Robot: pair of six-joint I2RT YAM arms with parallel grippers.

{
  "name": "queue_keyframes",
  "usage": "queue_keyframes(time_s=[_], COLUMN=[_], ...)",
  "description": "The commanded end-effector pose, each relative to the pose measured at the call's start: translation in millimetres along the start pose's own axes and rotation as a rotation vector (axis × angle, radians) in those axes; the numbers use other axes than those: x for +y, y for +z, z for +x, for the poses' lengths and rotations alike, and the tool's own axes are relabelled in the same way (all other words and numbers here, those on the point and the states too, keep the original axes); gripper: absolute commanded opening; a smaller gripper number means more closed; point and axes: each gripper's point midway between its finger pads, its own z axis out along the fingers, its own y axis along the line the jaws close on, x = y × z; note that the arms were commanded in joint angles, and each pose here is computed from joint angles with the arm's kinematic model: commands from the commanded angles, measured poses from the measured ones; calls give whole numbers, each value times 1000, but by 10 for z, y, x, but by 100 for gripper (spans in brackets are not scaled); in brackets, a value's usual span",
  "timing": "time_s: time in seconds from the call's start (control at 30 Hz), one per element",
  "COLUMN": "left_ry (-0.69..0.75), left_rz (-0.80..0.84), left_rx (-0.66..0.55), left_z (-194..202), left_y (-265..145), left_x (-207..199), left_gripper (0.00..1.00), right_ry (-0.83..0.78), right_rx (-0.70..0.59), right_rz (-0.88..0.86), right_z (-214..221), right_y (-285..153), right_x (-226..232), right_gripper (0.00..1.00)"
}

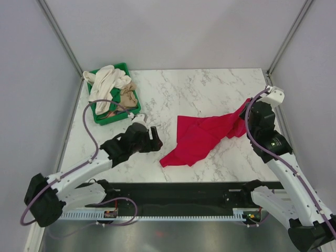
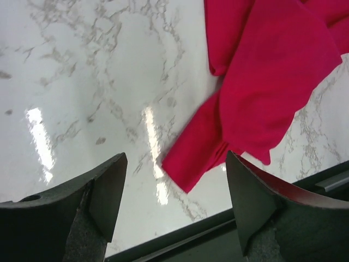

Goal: Fold and stack the t-shirts

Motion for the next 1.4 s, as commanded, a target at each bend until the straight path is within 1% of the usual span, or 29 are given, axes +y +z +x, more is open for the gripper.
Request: queue_keyframes(time_s=[0.0, 0.03, 0.07, 0.1, 0.13, 0.17, 0.2, 0.23, 0.27, 0.3, 0.37, 0.43, 0.5, 0.53, 0.7, 0.73, 0.8, 0.83, 0.87, 0.93, 1.0, 1.03, 1.13, 1.17, 1.2, 1.23, 1.27, 1.3, 1.37], left_ry=[28, 48, 53, 61, 107, 128, 151, 183, 198, 211, 219, 222, 223, 223, 209, 203, 202, 196, 194, 194, 194, 196, 203, 202, 202, 215, 220, 227, 254], left_rz=[79, 74, 108, 181, 189, 224, 282, 289, 300, 361, 399, 425, 438, 453, 466, 464, 475, 474, 472, 476, 458, 449, 410, 404, 361, 325, 334, 305, 287], left_rx=[-59, -10, -13, -22, 16, -2, 24, 41, 67, 76, 103, 115, 126, 115, 180, 191, 202, 206, 215, 213, 234, 232, 192, 160, 133, 141, 90, 51, 14], left_z=[-328, -233, -290, -349, -265, -373, -358, -352, -364, -379, -390, -395, -409, -489, -323, -295, -282, -274, -258, -275, -244, -252, -383, -522, -607, -631, -822, -932, -1067], left_y=[254, 433, 491, 572, 746, 832, 889, 981, 1180, 1227, 1423, 1508, 1641, 1661, 1896, 1916, 1942, 1967, 1974, 1948, 1901, 1873, 1685, 1523, 1474, 1377, 1137, 1033, 734], left_x=[-383, -405, -524, -711, -740, -886, -1027, -1070, -1180, -1335, -1495, -1600, -1682, -1763, -1838, -1848, -1887, -1893, -1888, -1911, -1864, -1846, -1785, -1812, -1758, -1697, -1746, -1714, -1692], left_gripper=[80, 79, 80, 80, 79, 78, 77, 74, 72, 72, 71, 74, 76, 76, 77, 75, 62, 48, 39, 25, 19, 2, 2, 2, 2, 2, 2, 2, 2], right_ry=[55, 52, 50, 46, 42, 41, 42, 42, 38, 38, 36, 35, 27, 24, 5, 2, -2, -2, -6, -10, -13, -13, -14, -15, -14, -14, -9, -6, -2], right_rx=[-18, -14, -11, -8, -3, 2, 6, 12, 19, 21, 26, 27, 31, 31, 35, 37, 38, 37, 41, 42, 42, 41, 37, 36, 30, 27, 11, 3, -8], right_rz=[-73, -78, -81, -85, -91, -94, -97, -102, -107, -113, -123, -124, -127, -129, -120, -119, -112, -110, -106, -99, -96, -95, -85, -82, -78, -68, -57, -52, -42], right_z=[-67, -57, -48, -38, -20, -6, 13, 30, 50, 60, 68, 69, 82, 83, 113, 120, 136, 135, 152, 162, 169, 168, 157, 156, 126, 113, 26, -21, -104], right_y=[-75, -79, -86, -93, -97, -98, -98, -100, -100, -102, -110, -118, -123, -123, -108, -105, -95, -95, -82, -77, -73, -72, -58, -49, -42, -29, -18, -10, 34], right_x=[97, 102, 102, 97, 104, 107, 109, 114, 123, 130, 144, 137, 137, 138, 115, 113, 99, 97, 91, 79, 71, 69, 61, 61, 68, 57, 71, 83, 124], right_gripper=[0, 0, 0, 0, 0, 0, 0, 0, 0, 0, 0, 0, 0, 0, 0, 0, 0, 0, 0, 0, 0, 0, 0, 0, 0, 0, 0, 0, 0])
